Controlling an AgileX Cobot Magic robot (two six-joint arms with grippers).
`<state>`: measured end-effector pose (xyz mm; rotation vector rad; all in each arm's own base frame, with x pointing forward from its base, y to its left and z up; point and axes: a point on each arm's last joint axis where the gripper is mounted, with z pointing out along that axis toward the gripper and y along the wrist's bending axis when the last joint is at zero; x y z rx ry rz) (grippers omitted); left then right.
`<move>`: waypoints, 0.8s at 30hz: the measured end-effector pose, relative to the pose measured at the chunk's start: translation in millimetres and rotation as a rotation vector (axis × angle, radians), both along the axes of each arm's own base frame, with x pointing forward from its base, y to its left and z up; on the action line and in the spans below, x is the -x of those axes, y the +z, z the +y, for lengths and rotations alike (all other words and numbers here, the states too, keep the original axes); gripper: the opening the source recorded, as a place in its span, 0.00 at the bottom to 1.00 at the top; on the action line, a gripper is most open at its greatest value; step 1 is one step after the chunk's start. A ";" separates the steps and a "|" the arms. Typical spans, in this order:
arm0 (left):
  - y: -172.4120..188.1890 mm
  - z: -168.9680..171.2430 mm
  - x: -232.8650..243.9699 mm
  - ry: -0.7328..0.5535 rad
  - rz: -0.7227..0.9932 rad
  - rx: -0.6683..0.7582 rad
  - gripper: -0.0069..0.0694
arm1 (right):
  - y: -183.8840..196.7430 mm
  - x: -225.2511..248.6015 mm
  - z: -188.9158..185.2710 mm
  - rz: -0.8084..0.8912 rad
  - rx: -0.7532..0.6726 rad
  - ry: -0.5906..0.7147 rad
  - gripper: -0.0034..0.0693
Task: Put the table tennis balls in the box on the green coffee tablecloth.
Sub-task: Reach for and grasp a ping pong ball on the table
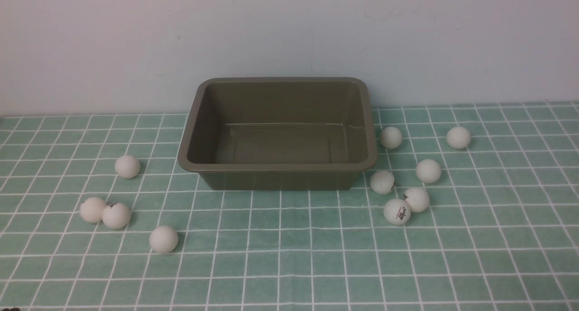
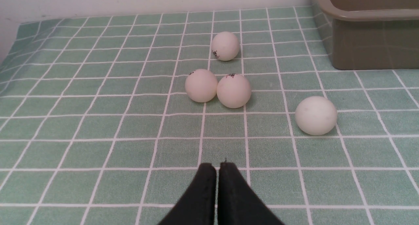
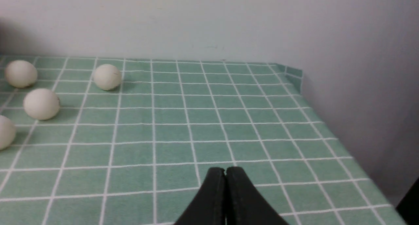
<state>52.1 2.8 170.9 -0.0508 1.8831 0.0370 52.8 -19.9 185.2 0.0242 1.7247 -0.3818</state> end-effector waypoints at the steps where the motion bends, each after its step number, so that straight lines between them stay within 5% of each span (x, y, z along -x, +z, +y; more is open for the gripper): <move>1: 0.0 0.0 0.0 0.000 0.000 0.000 0.08 | 1.9 -0.4 0.5 -0.013 0.031 0.010 0.03; 12: 0.0 0.0 0.0 0.000 0.000 0.000 0.08 | 9.9 -1.5 2.3 -0.040 0.274 0.048 0.03; 24: 0.0 0.0 0.0 0.000 0.000 0.000 0.08 | 39.9 2.4 44.4 -0.434 0.424 0.457 0.03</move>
